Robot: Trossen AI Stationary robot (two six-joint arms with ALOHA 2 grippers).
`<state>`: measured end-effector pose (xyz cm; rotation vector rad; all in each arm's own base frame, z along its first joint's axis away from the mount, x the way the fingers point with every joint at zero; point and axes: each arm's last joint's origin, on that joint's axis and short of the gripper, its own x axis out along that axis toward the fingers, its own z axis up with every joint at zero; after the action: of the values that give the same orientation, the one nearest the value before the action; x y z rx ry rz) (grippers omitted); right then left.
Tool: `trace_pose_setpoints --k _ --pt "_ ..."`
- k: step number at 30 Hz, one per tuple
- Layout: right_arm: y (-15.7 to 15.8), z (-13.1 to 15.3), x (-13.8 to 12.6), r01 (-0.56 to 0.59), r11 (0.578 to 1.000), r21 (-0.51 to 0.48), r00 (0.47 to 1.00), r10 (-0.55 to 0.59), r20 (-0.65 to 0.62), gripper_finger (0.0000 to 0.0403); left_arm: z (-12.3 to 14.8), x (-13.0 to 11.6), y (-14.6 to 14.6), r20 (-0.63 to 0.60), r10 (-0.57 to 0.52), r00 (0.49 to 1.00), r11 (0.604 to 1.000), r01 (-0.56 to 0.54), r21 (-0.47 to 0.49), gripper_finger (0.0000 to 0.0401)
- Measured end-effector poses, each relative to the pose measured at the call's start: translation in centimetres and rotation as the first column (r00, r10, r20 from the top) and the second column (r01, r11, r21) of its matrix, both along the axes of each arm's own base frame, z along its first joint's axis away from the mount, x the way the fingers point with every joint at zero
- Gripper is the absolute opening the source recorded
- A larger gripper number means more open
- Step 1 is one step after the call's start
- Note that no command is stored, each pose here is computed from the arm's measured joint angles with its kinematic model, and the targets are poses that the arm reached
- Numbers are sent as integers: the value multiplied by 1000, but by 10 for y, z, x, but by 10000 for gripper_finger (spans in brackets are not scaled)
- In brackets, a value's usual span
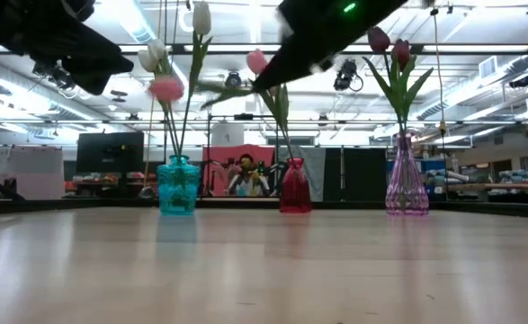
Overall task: Sort flowers into vase by color
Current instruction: Put the pink flower into the red vase
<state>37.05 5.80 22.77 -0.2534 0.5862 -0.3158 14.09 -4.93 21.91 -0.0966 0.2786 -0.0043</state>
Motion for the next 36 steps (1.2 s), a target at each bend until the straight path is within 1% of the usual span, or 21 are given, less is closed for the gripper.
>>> trace_pose_setpoints --k 2,4,7,9,12,17,20,22,24,27,29,31,36 --pt "7 7 -18 23 1000 -9 999 -23 49 3 -4 0 0 36 4 999 1000 -3 -29 144" --pt "14 13 -34 37 999 -10 991 -35 130 3 -9 1 0 84 19 996 998 -14 -63 144" --pt "19 14 -55 23 1000 3 964 -23 267 3 -13 6 0 141 84 986 993 -71 -99 144" --pt "20 10 -66 3 1000 7 939 -6 345 3 -16 11 -2 126 118 985 990 -107 -90 144" --pt "17 4 -77 -30 1000 9 887 22 462 3 -18 25 -7 93 132 987 991 -128 -46 144" --pt "11 -4 -84 -123 992 6 808 97 581 3 -6 57 -12 125 151 981 988 -155 21 144" --pt "12 -8 -82 -172 985 -17 771 146 619 3 1 77 -11 148 180 972 982 -187 34 144" --pt "13 -13 -80 -181 983 -37 772 165 614 3 3 90 -9 156 197 968 978 -206 43 144" --pt "15 -18 -78 -196 979 -50 772 186 608 3 5 102 -7 168 192 967 978 -203 51 144" --pt "15 -21 -75 -194 979 -62 761 190 621 3 8 120 -4 185 134 974 988 -145 46 144" --pt "16 -22 -74 -192 979 -72 745 193 638 3 7 131 -2 174 100 980 993 -109 43 144" --pt "16 -22 -73 -192 978 -85 729 201 655 3 4 143 0 155 88 984 994 -96 46 144" --pt "15 -22 -72 -210 973 -92 722 218 656 3 3 166 6 143 76 987 995 -84 49 144"
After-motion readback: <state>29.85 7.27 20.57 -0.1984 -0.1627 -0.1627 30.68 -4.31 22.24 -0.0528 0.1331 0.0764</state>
